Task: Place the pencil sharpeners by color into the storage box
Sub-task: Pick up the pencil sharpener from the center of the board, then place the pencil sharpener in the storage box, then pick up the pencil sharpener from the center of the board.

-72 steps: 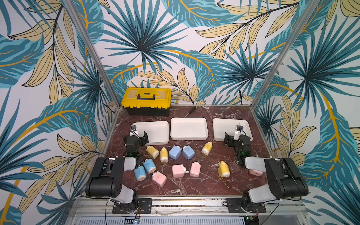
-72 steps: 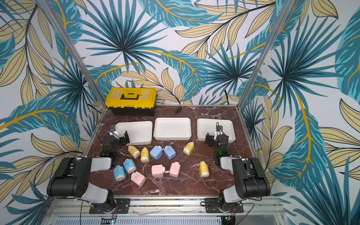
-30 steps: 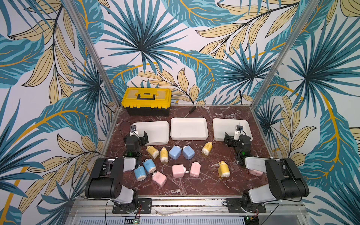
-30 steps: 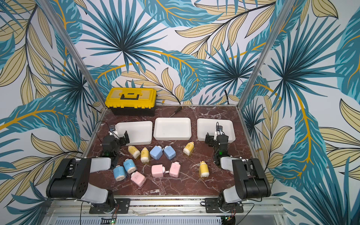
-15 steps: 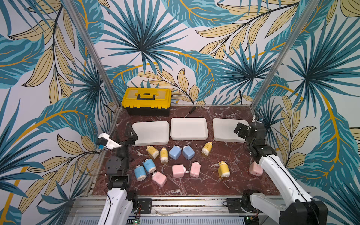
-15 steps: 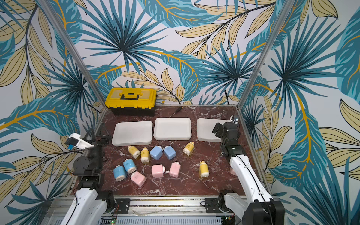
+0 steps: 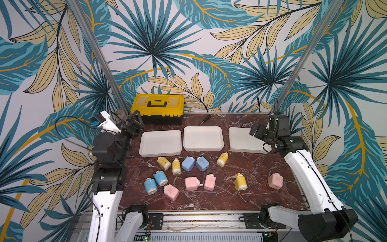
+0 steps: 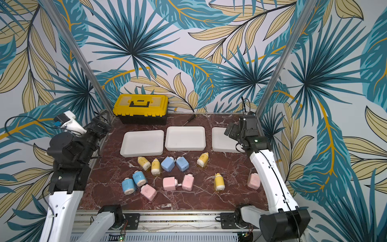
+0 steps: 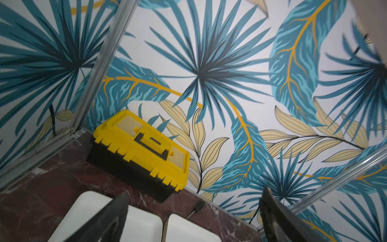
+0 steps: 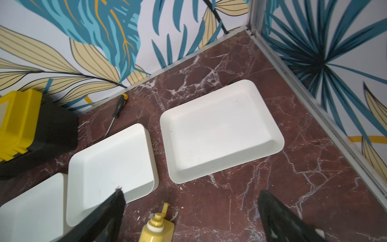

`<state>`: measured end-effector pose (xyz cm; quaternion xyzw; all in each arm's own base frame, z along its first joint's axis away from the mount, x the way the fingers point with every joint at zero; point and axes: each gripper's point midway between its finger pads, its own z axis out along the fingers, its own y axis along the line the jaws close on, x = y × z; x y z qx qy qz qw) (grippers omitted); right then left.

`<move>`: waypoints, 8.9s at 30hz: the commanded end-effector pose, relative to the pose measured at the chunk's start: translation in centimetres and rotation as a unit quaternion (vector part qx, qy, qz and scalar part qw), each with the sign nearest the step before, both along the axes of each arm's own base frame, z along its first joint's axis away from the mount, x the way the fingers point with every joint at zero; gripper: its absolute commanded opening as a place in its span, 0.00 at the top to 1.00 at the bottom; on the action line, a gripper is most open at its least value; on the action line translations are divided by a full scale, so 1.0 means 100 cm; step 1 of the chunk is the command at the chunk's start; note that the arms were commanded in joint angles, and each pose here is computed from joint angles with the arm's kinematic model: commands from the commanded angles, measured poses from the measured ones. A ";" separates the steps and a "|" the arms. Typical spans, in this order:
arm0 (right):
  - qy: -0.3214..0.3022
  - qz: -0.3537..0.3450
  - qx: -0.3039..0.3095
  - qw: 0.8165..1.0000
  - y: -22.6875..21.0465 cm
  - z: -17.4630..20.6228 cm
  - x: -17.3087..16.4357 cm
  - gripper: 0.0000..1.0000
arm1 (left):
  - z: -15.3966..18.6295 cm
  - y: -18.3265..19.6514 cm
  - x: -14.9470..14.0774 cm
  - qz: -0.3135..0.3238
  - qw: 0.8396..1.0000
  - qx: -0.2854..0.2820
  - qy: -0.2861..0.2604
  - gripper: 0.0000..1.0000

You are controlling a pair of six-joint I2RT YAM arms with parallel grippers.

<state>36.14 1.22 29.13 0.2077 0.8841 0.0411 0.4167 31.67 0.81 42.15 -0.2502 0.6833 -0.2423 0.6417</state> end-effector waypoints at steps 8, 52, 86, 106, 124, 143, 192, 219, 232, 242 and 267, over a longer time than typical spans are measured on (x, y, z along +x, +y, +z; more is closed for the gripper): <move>0.169 0.004 -0.054 0.984 0.025 -0.025 -0.050 0.01 | -0.118 -0.045 0.040 -0.115 0.967 -0.036 0.226 0.01; 0.395 0.031 0.075 0.915 0.163 -0.173 -0.059 0.06 | -0.247 -0.122 0.083 -0.231 0.857 0.138 0.440 0.01; 0.444 0.003 0.093 0.891 0.161 -0.242 -0.049 0.35 | -0.258 -0.114 0.079 -0.213 0.856 0.109 0.459 0.01; 0.455 0.033 0.063 0.888 0.154 -0.244 -0.054 0.56 | -0.261 -0.115 0.079 -0.215 0.854 0.100 0.463 0.01; 0.452 0.125 -0.019 0.883 0.139 -0.174 -0.050 0.60 | -0.261 -0.115 0.075 -0.213 0.854 0.096 0.465 0.01; 0.421 0.101 -0.065 0.899 0.045 -0.120 0.017 0.60 | -0.262 -0.115 0.071 -0.213 0.853 0.093 0.467 0.01; 0.459 0.205 -0.008 0.865 0.060 -0.204 0.072 0.63 | -0.282 -0.111 0.065 -0.213 0.840 0.106 0.488 0.01; 0.489 0.230 -0.008 0.842 0.063 -0.233 0.071 0.60 | -0.286 -0.113 0.066 -0.217 0.836 0.102 0.493 0.01; 0.477 0.223 -0.010 0.850 0.062 -0.228 0.076 0.38 | -0.286 -0.113 0.067 -0.217 0.836 0.103 0.493 0.01; 0.440 0.217 -0.004 0.871 0.065 -0.200 0.082 0.25 | -0.281 -0.112 0.067 -0.216 0.839 0.104 0.487 0.00; 0.327 0.165 -0.020 0.930 0.093 -0.073 -0.099 0.25 | -0.241 -0.110 0.061 -0.207 0.867 0.100 0.443 0.01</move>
